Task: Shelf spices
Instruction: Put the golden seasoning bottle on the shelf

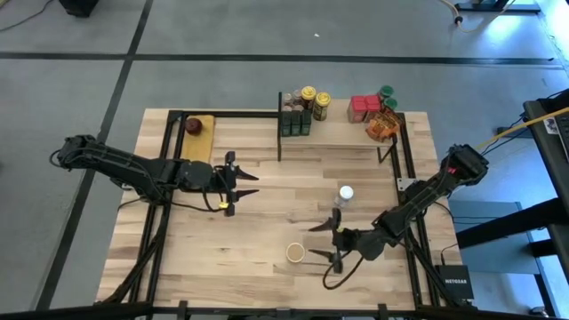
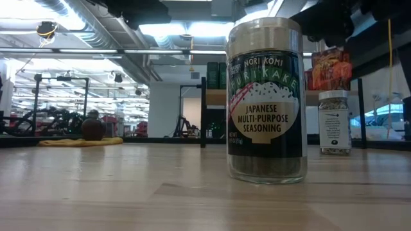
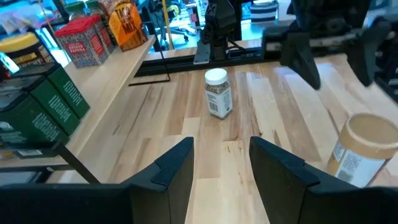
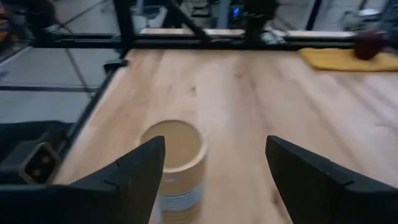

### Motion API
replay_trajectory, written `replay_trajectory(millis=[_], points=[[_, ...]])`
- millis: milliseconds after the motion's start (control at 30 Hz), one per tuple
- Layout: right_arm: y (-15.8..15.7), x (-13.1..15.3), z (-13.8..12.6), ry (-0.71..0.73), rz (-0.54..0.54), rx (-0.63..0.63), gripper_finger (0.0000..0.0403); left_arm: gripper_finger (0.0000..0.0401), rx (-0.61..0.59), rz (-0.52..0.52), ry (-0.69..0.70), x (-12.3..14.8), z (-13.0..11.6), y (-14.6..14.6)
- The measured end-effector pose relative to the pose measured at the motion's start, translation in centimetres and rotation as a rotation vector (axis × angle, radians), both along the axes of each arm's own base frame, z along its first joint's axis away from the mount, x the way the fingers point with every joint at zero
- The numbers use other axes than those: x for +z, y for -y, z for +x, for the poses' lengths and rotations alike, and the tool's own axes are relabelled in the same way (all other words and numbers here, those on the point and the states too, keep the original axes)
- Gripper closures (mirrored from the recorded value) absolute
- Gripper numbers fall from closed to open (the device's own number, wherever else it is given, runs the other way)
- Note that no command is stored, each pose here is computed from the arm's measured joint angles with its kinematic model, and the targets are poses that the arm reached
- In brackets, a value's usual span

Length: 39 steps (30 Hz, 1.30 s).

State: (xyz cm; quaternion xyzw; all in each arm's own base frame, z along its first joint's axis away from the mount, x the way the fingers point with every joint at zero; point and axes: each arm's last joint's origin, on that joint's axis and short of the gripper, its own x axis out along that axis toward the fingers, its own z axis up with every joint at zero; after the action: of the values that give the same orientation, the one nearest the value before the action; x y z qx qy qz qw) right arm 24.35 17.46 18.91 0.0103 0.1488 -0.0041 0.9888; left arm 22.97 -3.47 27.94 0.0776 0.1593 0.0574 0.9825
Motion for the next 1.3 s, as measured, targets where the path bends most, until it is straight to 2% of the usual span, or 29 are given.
replay_trajectory(millis=[100, 300, 500, 800, 1000, 1300], points=[[0.0, -0.3, 0.2, -0.018, 0.042, 0.037, 0.0118, 0.0251, 0.006, -0.019, 0.004, 0.0, 0.0, 0.0], [0.6, -2.4, 1.4, -0.086, 0.016, 0.032, 0.0118, 0.0251, 0.011, -0.065, -0.001, -0.1, -0.1, 0.2], [1.2, -3.7, 2.7, -0.124, 0.077, 0.142, 0.0118, 0.0251, -0.014, -0.028, -0.053, -0.5, -0.3, 0.6], [1.2, -5.0, 3.3, -0.14, 0.106, 0.146, 0.0118, 0.0251, -0.01, -0.038, -0.049, -0.5, -0.3, 0.6], [1.4, -5.0, 3.3, -0.12, 0.087, 0.088, 0.0118, 0.0251, -0.01, -0.038, -0.051, -0.5, -0.3, 0.6], [1.4, -5.1, 3.3, -0.123, 0.088, 0.089, 0.0118, 0.0251, -0.011, -0.035, -0.049, -0.5, -0.3, 0.6]])
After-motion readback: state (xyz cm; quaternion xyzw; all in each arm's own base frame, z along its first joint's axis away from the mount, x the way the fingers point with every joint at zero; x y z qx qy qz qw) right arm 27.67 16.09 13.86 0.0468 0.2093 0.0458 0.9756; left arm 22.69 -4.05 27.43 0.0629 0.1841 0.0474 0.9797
